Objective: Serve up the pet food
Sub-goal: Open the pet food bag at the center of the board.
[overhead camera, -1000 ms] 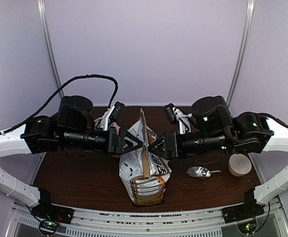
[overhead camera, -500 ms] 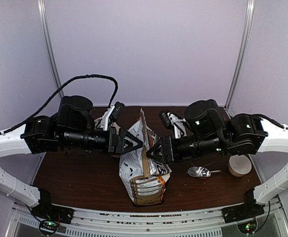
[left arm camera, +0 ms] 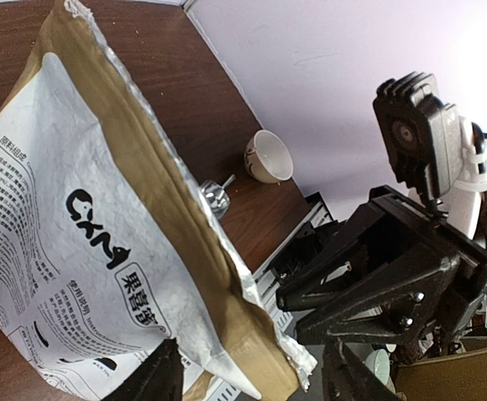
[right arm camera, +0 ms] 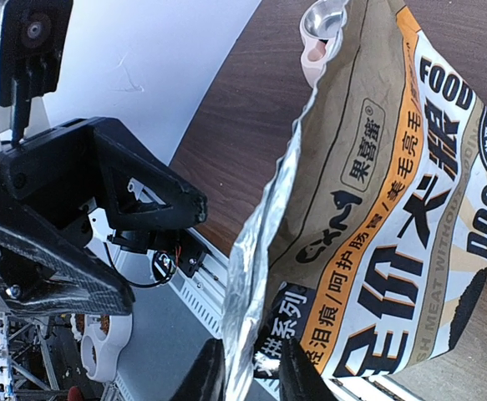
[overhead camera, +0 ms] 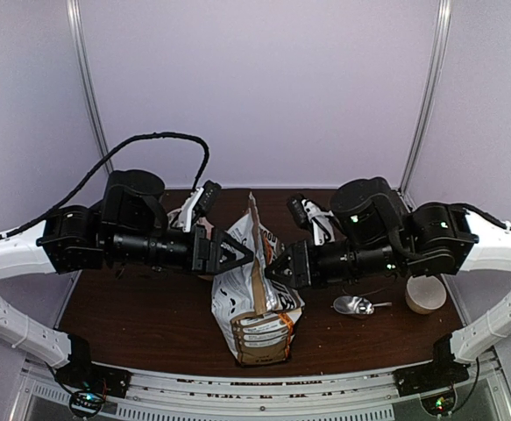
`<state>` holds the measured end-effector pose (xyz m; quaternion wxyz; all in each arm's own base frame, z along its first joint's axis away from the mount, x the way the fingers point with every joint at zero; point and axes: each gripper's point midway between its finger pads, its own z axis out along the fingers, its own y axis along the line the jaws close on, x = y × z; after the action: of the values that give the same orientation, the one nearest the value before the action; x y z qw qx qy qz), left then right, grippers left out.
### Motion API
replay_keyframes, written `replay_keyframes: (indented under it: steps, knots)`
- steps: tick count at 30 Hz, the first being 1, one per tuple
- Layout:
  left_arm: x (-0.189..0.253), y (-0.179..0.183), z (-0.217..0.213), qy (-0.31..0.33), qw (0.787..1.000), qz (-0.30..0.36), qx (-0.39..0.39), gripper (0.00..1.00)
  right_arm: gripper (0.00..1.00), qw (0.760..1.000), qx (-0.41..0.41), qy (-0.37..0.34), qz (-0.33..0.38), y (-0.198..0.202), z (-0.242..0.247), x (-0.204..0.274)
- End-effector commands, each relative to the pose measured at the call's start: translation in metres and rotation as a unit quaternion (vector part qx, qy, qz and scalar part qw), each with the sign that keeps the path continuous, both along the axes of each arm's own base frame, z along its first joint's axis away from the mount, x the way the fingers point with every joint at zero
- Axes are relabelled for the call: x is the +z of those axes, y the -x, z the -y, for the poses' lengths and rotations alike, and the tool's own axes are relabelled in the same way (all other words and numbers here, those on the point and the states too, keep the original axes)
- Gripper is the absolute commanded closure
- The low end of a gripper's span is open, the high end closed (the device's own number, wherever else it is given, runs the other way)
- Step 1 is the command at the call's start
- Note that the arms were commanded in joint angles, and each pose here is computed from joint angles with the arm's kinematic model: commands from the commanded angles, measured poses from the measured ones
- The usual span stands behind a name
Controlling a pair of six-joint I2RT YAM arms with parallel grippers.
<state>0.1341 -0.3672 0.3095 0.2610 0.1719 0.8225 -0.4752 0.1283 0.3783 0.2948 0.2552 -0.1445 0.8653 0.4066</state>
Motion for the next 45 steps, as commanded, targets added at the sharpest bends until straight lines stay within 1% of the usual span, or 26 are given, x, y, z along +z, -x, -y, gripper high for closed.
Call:
replay_keyframes:
  steps: [1,25,29,32,33,34,41,45]
  knots:
    - [0.015,-0.001,-0.001,0.022,1.000,0.008,0.004,0.41,0.78,1.000,-0.002,0.007,-0.002,-0.001,-0.002,-0.005]
    - [0.013,-0.001,0.000,0.020,1.000,0.005,0.003,0.41,0.80,0.999,0.015,0.030,-0.007,-0.002,-0.020,-0.018]
    - [0.012,-0.001,0.000,0.020,1.000,0.005,0.003,0.41,0.88,0.999,0.016,0.034,-0.007,-0.002,-0.022,-0.020]
    - [0.012,-0.001,0.000,0.020,1.000,0.005,0.003,0.41,0.96,0.999,0.020,0.031,-0.009,-0.001,-0.022,-0.020]
    - [0.012,-0.001,0.000,0.019,1.000,0.005,0.003,0.41,0.99,0.999,0.021,0.027,-0.009,-0.001,-0.023,-0.019]
    - [0.011,-0.001,0.000,0.019,1.000,0.005,0.003,0.41,1.00,0.999,0.024,0.020,-0.008,0.001,-0.023,-0.017]
    - [0.000,-0.003,-0.002,-0.001,1.000,-0.009,0.012,0.40,1.00,0.997,0.052,-0.064,-0.012,0.010,-0.031,0.002]
    - [-0.013,-0.007,-0.003,-0.025,0.999,-0.026,0.025,0.35,1.00,0.990,0.073,-0.115,-0.028,0.016,-0.037,0.006]
